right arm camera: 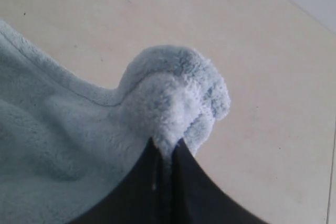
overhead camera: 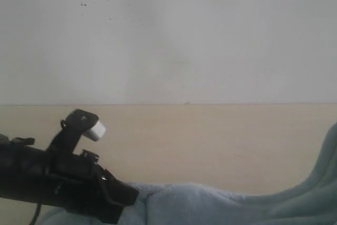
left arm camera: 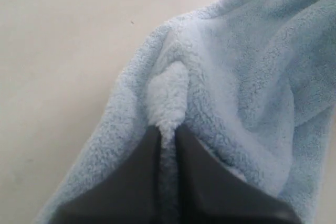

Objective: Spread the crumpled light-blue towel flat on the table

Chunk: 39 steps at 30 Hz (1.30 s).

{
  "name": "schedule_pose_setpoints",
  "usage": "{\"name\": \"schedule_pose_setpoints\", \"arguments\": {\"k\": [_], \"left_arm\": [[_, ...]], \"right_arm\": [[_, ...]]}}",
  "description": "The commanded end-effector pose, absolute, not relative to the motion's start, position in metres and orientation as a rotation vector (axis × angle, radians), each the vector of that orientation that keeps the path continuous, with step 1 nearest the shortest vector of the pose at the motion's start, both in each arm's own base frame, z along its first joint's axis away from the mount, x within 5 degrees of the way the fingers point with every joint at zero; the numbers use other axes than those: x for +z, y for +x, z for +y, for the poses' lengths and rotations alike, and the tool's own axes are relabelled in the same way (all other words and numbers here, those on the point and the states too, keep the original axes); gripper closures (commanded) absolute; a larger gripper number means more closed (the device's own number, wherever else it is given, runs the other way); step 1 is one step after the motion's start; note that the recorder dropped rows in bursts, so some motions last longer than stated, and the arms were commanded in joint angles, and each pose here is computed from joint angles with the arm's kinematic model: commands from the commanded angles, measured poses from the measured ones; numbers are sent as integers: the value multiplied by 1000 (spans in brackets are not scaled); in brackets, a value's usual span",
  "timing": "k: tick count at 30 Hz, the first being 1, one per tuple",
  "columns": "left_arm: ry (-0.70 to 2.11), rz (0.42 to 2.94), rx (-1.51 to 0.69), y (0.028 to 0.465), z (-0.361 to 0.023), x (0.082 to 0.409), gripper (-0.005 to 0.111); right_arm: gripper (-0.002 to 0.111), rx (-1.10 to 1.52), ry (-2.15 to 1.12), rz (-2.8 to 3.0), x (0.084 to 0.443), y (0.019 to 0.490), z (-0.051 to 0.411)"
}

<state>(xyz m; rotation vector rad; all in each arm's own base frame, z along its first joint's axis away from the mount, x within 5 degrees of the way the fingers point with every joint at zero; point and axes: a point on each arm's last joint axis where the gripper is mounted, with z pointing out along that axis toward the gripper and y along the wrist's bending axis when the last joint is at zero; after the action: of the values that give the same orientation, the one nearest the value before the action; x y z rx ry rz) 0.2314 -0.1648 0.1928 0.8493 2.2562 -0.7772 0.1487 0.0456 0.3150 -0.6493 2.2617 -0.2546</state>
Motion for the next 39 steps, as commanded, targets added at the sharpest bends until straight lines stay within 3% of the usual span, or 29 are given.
{"name": "schedule_pose_setpoints", "arguments": {"k": [1, 6, 12, 26, 35, 39], "left_arm": [[877, 2157, -687, 210, -151, 240, 103], [896, 2025, -578, 180, -130, 286, 103], [886, 1987, -527, 134, -103, 318, 103], [945, 2167, -611, 63, -72, 323, 103], [911, 2232, -688, 89, -89, 293, 102], [900, 2258, -659, 117, -101, 276, 88]], "right_arm": [[108, -252, -605, 2191, 328, 132, 35], [108, -285, -567, 2143, 337, 115, 22], [108, -323, -535, 2093, 344, 100, 10], [108, -305, -488, 2091, 346, 90, 4], [108, -285, -485, 2074, 347, 91, 6], [108, -284, -485, 2072, 347, 91, 6]]}}
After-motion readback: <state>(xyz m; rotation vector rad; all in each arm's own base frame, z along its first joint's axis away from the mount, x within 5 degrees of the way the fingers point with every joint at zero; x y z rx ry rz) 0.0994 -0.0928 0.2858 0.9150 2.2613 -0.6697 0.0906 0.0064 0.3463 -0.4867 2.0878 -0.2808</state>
